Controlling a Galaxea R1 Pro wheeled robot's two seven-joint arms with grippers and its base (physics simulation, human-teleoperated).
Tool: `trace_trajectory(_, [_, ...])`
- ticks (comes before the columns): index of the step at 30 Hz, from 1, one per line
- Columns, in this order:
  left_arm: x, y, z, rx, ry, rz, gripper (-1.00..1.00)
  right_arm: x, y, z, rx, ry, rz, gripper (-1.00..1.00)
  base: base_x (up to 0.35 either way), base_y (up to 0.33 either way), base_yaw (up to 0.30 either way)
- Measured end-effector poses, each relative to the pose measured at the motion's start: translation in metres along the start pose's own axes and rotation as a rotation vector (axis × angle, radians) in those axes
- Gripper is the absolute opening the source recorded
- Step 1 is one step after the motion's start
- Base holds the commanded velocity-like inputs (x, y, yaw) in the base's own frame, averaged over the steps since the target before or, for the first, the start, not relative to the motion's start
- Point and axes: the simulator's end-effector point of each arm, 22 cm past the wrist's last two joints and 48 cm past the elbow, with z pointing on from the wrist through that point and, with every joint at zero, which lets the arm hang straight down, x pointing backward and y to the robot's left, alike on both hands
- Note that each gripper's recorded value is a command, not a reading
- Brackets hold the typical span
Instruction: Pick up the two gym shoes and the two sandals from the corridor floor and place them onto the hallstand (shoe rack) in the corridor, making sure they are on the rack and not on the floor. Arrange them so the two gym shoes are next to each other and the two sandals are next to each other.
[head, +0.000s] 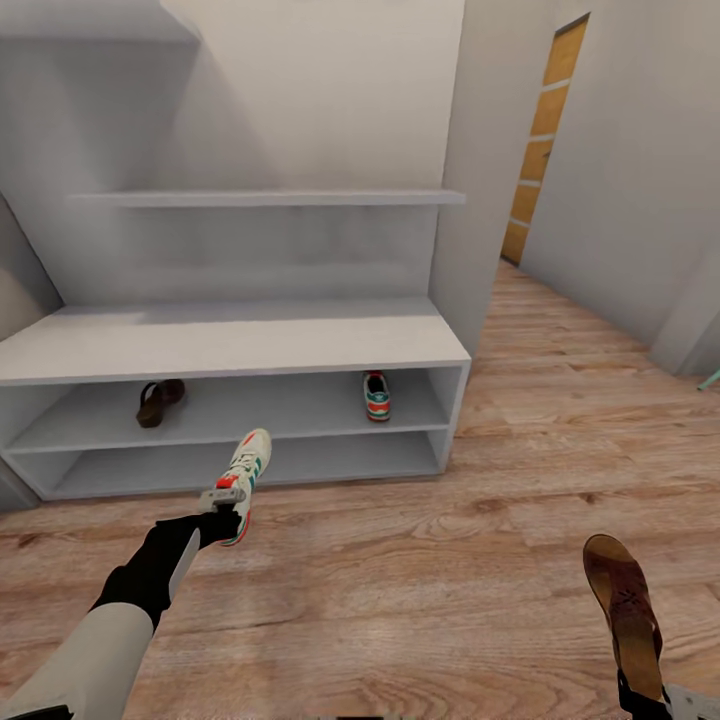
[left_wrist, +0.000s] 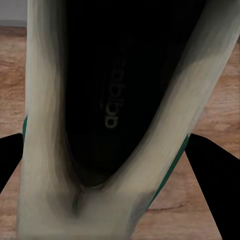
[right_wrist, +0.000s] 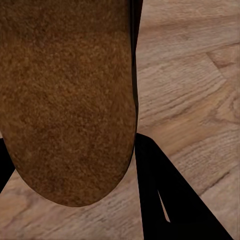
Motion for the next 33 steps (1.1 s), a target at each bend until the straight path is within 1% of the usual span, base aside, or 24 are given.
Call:
trace_trajectory(6, [0.000,0.000,0.001,0.000,-0.003,0.002,-1.00,0.001,0.000,0.000,0.000,0.002,-0.002,-1.00,0.160,-0.078,0.000])
trace_trajectory(16, [0.000,-0.001,0.001,-0.003,-0.004,0.002,-1.00,0.001,-0.001,0.000,0.000,0.002,-0.004,-1.00,0.235,-0.158,0.000])
trace_trajectory(19, [-0.006,-0.003,0.001,-0.010,-0.021,0.010,-1.00,0.003,0.005,-0.001,-0.006,0.006,-0.002,-1.00,0.000,0.000,0.000])
trace_trajectory(22, [-0.005,-0.004,0.001,-0.010,-0.018,0.011,-1.00,0.003,0.005,-0.001,-0.006,0.006,-0.002,-1.00,0.000,0.000,0.000])
trace_trajectory(25, [-0.010,-0.011,0.000,-0.001,-0.014,0.011,-1.00,0.006,0.009,-0.002,-0.012,0.010,0.001,-1.00,0.000,0.000,0.000])
trace_trajectory(29, [-0.023,-0.018,-0.001,-0.008,-0.016,0.010,-1.00,0.009,0.016,-0.004,-0.018,0.015,0.008,-1.00,0.000,0.000,0.000])
trace_trajectory(33, [-0.033,-0.027,-0.002,-0.010,-0.013,0.004,-1.00,0.009,0.018,-0.004,-0.020,0.017,0.010,-1.00,0.000,0.000,0.000])
